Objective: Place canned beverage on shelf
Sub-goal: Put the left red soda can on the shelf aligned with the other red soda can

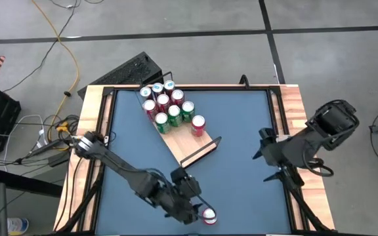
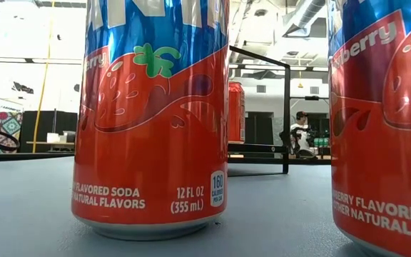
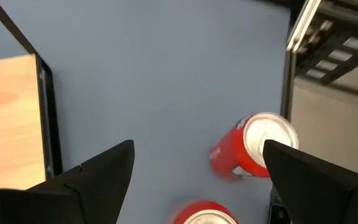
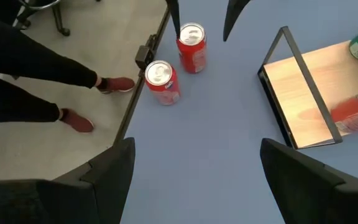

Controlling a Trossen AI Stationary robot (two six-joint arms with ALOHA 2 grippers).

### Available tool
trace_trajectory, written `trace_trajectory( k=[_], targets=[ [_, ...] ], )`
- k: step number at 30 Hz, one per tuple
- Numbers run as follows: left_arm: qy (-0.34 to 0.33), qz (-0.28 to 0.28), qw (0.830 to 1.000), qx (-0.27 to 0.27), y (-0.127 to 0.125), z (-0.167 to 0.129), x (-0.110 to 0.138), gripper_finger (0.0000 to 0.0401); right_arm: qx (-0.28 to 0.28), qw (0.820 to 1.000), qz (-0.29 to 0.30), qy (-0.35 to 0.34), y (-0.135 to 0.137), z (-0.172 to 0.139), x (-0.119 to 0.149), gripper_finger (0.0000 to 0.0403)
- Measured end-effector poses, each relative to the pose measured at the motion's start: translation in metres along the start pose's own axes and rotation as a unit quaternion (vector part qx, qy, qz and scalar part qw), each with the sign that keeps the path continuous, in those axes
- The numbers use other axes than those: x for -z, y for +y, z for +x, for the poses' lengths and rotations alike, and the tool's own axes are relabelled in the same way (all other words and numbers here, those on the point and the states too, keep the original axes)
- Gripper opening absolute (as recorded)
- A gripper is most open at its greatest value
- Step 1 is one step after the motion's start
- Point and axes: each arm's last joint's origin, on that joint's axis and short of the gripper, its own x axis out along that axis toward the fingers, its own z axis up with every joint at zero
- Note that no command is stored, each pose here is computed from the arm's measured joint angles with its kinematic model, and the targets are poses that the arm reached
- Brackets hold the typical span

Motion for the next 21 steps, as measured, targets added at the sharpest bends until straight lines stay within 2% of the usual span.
trace_trajectory(
  k=[4,7,12,17,21],
  targets=[
    [0.033,0.020,0.999,-0.030,-0.016,0.006,0.003,0.0341,0.001,1.000,-0.008,-0.002,0.007,-0.001,0.002,0.0329],
    [0.064,-0.003,0.996,-0.061,-0.024,0.008,0.006,0.0341,-0.002,1.000,-0.015,-0.002,0.011,-0.001,0.004,0.0329],
    [0.133,-0.090,0.979,-0.124,-0.027,0.014,0.016,0.0341,-0.010,1.000,-0.022,-0.001,0.016,-0.002,0.006,0.0329],
    [0.172,-0.212,0.952,-0.139,-0.027,0.023,0.027,0.0341,-0.011,1.000,-0.027,-0.001,0.019,-0.002,0.007,0.0329],
    [0.168,-0.281,0.933,-0.151,-0.028,0.024,0.029,0.0341,-0.006,1.000,-0.027,0.003,0.019,0.000,0.007,0.0329]
  ],
)
